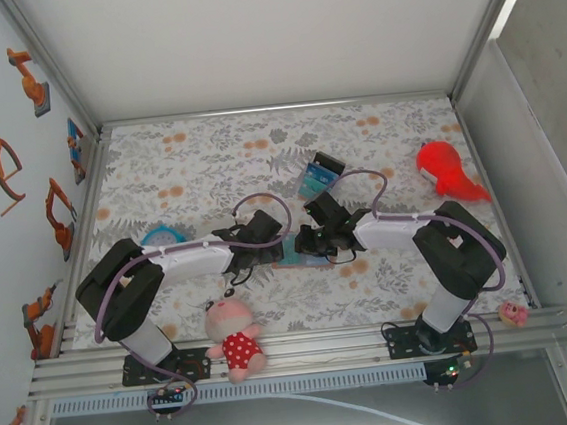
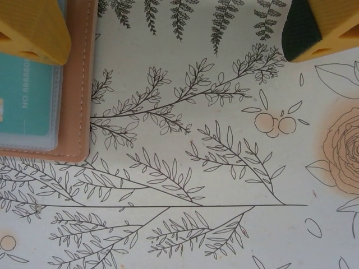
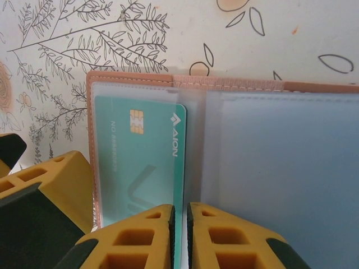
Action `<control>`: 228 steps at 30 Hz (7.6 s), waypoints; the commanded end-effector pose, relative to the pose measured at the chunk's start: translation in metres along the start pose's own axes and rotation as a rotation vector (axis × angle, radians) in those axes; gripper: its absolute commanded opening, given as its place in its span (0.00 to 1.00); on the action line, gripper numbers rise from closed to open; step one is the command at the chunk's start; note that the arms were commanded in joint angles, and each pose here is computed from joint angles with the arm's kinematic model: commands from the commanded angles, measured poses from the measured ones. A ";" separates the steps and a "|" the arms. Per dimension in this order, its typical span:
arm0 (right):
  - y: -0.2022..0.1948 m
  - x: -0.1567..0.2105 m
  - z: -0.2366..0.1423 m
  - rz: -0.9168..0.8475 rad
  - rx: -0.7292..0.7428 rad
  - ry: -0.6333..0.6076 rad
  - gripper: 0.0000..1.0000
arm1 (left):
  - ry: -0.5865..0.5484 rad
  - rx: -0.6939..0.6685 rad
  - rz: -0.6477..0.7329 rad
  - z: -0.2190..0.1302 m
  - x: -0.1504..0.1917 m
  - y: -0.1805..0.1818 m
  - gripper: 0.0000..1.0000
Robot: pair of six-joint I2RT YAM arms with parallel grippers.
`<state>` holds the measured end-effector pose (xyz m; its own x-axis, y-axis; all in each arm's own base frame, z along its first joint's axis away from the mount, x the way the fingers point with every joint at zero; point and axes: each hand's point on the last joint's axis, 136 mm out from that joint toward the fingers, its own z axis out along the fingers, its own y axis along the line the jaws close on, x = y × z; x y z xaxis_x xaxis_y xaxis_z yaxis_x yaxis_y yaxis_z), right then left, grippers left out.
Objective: Take the credit cards out of the card holder
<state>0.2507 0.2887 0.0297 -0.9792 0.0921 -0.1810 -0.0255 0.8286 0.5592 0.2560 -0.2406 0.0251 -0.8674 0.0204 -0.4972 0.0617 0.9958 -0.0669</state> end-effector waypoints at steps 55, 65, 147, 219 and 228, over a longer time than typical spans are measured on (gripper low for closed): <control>0.003 0.004 0.013 0.086 -0.079 0.045 0.17 | 0.101 0.012 0.063 0.009 0.017 0.001 0.97; -0.025 0.007 0.004 0.103 0.077 0.030 0.21 | 0.110 -0.014 0.033 0.001 0.019 0.004 0.97; -0.009 -0.014 -0.032 0.047 -0.112 -0.043 0.00 | -0.006 0.050 0.131 -0.017 -0.018 -0.026 0.97; -0.005 -0.038 -0.072 -0.129 -0.024 -0.135 0.00 | 0.021 -0.009 0.139 0.000 -0.008 -0.021 0.97; 0.001 -0.075 -0.116 -0.329 0.138 -0.231 0.00 | -0.058 0.003 0.123 -0.022 -0.033 -0.017 0.97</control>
<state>0.2929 0.2356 0.1239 -0.8897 0.0071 -0.4565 -0.2286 0.8587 0.4588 0.2698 -0.2663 0.0449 -0.8450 0.1322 -0.5182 0.1709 0.9849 -0.0273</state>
